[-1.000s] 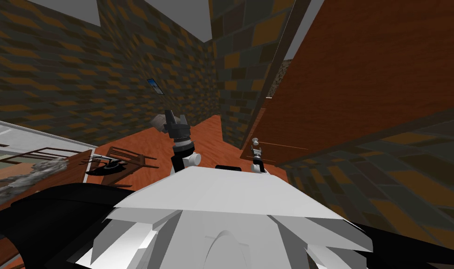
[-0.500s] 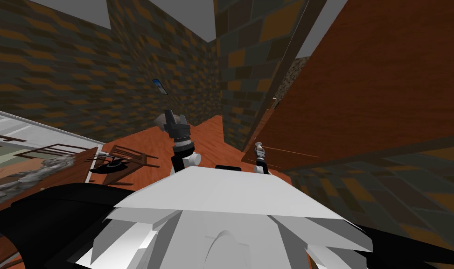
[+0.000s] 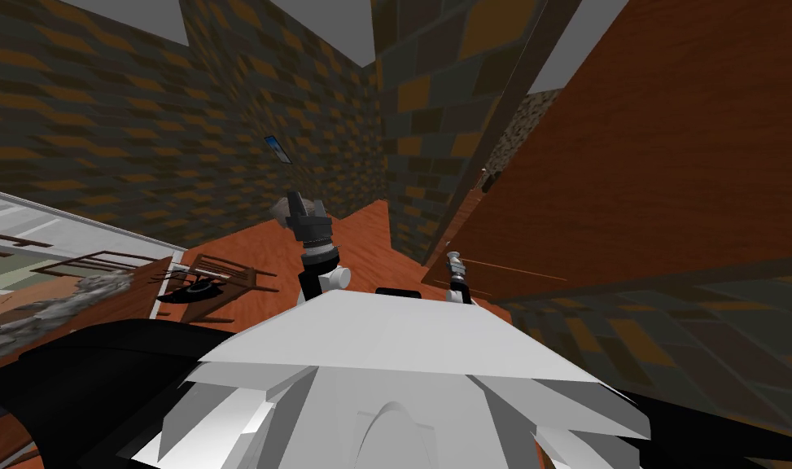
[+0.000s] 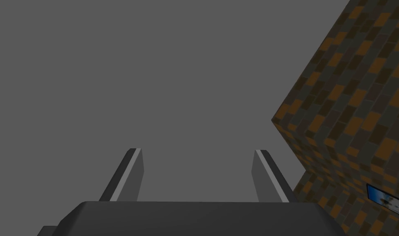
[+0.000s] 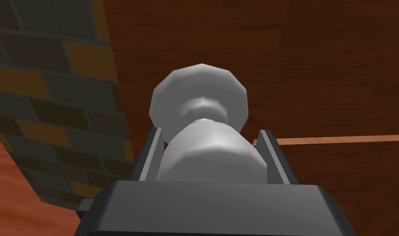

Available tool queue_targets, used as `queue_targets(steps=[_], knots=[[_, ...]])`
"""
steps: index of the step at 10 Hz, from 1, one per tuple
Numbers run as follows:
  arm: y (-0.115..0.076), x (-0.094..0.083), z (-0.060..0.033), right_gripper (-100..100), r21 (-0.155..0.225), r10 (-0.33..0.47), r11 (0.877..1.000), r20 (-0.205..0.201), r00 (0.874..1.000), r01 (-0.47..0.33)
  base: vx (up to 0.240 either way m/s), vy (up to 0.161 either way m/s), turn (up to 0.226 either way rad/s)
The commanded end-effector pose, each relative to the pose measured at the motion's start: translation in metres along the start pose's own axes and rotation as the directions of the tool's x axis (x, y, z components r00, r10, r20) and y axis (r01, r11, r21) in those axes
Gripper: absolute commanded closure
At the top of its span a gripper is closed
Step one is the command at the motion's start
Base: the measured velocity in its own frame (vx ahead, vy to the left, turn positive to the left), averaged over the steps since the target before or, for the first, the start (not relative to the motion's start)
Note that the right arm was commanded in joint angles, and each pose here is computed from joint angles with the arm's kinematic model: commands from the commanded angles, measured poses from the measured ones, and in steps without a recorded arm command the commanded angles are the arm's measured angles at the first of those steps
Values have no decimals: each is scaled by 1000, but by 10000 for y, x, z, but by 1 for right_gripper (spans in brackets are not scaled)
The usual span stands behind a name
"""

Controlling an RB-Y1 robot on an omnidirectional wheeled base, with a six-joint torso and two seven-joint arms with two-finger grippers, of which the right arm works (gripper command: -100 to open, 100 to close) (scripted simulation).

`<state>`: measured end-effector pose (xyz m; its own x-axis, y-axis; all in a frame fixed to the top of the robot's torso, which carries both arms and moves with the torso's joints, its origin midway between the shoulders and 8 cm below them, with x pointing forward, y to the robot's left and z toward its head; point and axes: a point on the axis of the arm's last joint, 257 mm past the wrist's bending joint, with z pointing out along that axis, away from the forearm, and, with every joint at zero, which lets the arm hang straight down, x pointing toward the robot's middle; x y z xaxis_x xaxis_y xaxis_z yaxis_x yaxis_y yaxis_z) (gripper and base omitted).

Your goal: Pull the door open

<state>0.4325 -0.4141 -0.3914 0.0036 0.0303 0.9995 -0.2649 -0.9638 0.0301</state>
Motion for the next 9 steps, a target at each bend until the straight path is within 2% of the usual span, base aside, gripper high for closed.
queue_targets(steps=[1, 4, 5, 9], knots=[[-36, -13, -9, 100, 4, 3, 1000, 3, 1000, -3, -17, -4, 18], [-36, -13, -9, 100, 4, 3, 1000, 3, 1000, -3, -3, 0, 1], [6, -5, -43, 100, 26, 2, 1000, 0, 1000, -2, -131, -42, 146], [25, 5, -134, 100, 85, 12, 996, -5, 1000, -11, -234, -62, 163]])
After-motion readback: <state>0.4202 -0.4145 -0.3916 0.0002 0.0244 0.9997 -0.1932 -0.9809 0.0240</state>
